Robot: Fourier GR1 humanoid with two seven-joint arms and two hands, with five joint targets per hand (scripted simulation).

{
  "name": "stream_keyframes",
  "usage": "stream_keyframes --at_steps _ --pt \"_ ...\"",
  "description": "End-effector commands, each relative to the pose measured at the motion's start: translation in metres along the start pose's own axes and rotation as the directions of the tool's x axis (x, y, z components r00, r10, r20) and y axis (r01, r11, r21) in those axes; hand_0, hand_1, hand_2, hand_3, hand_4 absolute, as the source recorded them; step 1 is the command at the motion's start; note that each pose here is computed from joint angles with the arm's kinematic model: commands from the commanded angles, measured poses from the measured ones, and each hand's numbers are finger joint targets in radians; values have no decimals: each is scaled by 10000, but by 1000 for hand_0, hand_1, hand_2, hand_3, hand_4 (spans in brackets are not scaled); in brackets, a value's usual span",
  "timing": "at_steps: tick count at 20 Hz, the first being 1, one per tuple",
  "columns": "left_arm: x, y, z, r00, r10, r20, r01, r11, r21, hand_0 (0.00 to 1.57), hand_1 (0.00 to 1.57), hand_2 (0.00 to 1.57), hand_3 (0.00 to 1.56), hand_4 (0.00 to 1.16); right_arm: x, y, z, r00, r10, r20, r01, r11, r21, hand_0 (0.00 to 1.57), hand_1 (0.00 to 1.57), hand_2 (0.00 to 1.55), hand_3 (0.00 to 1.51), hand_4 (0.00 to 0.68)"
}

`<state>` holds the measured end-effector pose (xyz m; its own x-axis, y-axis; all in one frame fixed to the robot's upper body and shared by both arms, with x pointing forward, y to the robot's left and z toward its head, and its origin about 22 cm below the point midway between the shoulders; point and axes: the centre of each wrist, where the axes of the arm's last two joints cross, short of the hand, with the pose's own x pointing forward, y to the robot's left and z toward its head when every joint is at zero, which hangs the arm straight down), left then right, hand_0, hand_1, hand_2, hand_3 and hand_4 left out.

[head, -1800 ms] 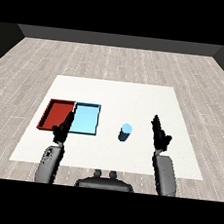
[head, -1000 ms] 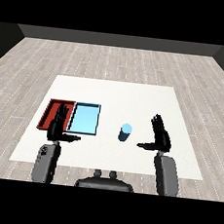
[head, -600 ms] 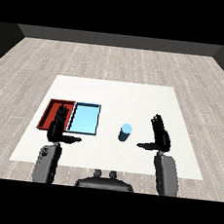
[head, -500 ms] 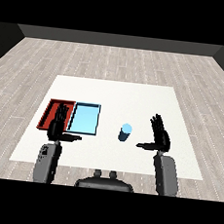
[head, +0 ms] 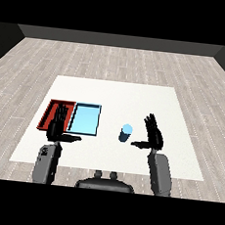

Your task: Pick the blue can and put it in the blue box

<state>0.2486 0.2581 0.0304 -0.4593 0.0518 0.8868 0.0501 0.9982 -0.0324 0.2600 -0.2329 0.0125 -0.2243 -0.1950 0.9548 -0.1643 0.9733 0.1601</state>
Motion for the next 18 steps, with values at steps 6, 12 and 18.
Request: stream_keyframes --at_steps 6,12,18 --pt "-113 182 74 10000 43 -47 -42 9998 203 0 0 0 0 0 -178 367 -123 9945 -884 -558 868 9957 -319 0 0 0 0 0" --pt "-60 5 -41 10000 -72 11 72 9999 108 0 0 0 0 0 -357 149 -55 9928 -999 -667 968 9942 -471 0 0 0 0 0" --pt "10 178 144 9998 183 77 -184 9998 90 0 0 0 0 0 -499 117 -49 9874 -1324 -870 1293 9908 -397 0 0 0 0 0"
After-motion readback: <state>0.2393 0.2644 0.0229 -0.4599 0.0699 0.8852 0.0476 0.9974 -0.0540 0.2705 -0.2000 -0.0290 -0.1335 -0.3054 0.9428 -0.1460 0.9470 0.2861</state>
